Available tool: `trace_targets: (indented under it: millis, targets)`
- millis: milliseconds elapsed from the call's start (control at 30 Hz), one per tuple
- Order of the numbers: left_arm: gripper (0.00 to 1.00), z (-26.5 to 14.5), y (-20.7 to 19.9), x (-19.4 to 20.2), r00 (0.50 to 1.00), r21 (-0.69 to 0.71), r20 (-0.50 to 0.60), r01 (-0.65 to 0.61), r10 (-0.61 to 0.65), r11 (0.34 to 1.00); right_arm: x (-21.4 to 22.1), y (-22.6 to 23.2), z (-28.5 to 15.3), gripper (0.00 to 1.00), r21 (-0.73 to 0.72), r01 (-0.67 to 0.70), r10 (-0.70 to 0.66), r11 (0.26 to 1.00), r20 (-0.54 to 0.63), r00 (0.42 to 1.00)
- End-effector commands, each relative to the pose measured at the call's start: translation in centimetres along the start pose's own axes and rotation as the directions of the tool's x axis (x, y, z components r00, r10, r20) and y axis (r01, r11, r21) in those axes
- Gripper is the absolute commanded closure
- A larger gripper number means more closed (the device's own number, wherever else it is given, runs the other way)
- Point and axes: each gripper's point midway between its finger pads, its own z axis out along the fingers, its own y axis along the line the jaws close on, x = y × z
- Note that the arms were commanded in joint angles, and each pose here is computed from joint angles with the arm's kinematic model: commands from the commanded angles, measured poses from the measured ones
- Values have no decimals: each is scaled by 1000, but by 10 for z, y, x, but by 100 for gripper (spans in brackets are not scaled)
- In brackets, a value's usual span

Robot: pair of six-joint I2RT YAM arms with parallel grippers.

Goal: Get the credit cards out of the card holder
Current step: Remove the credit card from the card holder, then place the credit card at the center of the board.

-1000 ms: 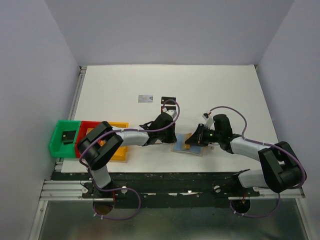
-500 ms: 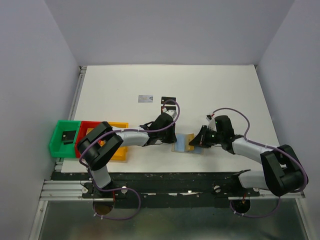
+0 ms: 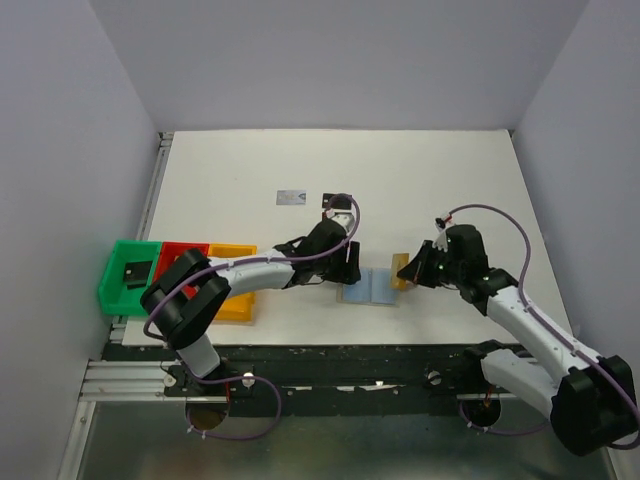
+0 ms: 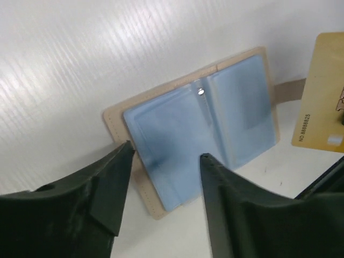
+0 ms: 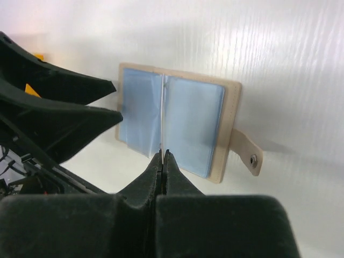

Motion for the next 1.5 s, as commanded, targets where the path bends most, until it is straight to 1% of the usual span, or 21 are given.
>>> trace_targets:
  millis: [0,33,100,167,267,300,367,467,533,567,667,733,767,867,967,1100,1133,1200,1267,1467]
  targets:
    - [3,-30,-31,-49,992,50,117,-56,50,997,-16,-2,-25,100,79,105,-108,991,42,993]
    - [1,-39,-38,-60,988,62,148,-59,49,996,-22,6,-30,100,56,141,-144,988,58,988]
    - [1,-56,-48,-77,977,81,207,-68,50,994,-28,15,-41,100,35,191,-193,981,84,978]
    - [1,-78,-58,-91,962,118,265,-91,57,989,-31,34,-51,100,-38,268,-262,963,106,959]
    - [1,-102,-72,-98,948,204,306,-155,88,966,-23,61,-64,100,-159,347,-340,924,70,938]
    - [1,-112,-78,-101,941,247,323,-182,96,952,-20,73,-70,100,-211,365,-363,907,52,930]
    - [1,-131,-90,-100,928,358,357,-240,106,902,-11,91,-79,100,-299,394,-409,869,14,913]
    - [3,-163,-99,-93,912,509,396,-314,106,801,7,115,-98,100,-420,405,-467,812,-51,883]
    - [5,-181,-103,-85,900,587,415,-375,132,718,18,125,-115,100,-484,404,-510,776,-106,854]
    - [5,-190,-106,-80,894,619,423,-406,151,672,24,127,-122,100,-502,408,-534,763,-132,835]
    - [8,-217,-123,-65,868,705,446,-491,218,512,34,141,-140,100,-544,456,-607,704,-127,785]
    - [10,-232,-133,-59,854,746,459,-521,246,414,41,147,-147,100,-577,464,-640,672,-137,756]
    - [11,-236,-136,-59,851,757,462,-525,251,388,45,148,-149,100,-590,471,-658,656,-143,739]
    - [15,-242,-144,-54,848,786,449,-525,283,326,50,149,-147,100,-594,487,-686,641,-157,711]
    - [20,-242,-150,-46,837,794,444,-533,319,292,52,148,-144,100,-589,494,-693,640,-166,702]
    - [23,-235,-157,-31,829,801,413,-528,377,281,53,149,-144,100,-592,495,-697,636,-166,697]
    - [26,-233,-159,-27,826,806,407,-525,390,273,54,150,-144,100,-597,495,-702,631,-168,692]
    - [30,-226,-159,-23,831,814,380,-509,405,279,53,151,-144,100,-598,499,-706,627,-166,688]
    - [31,-222,-159,-21,835,817,365,-500,412,289,54,153,-143,100,-604,501,-712,620,-165,682]
    - [32,-215,-160,-21,836,816,352,-494,421,300,55,155,-142,100,-603,509,-721,614,-166,673]
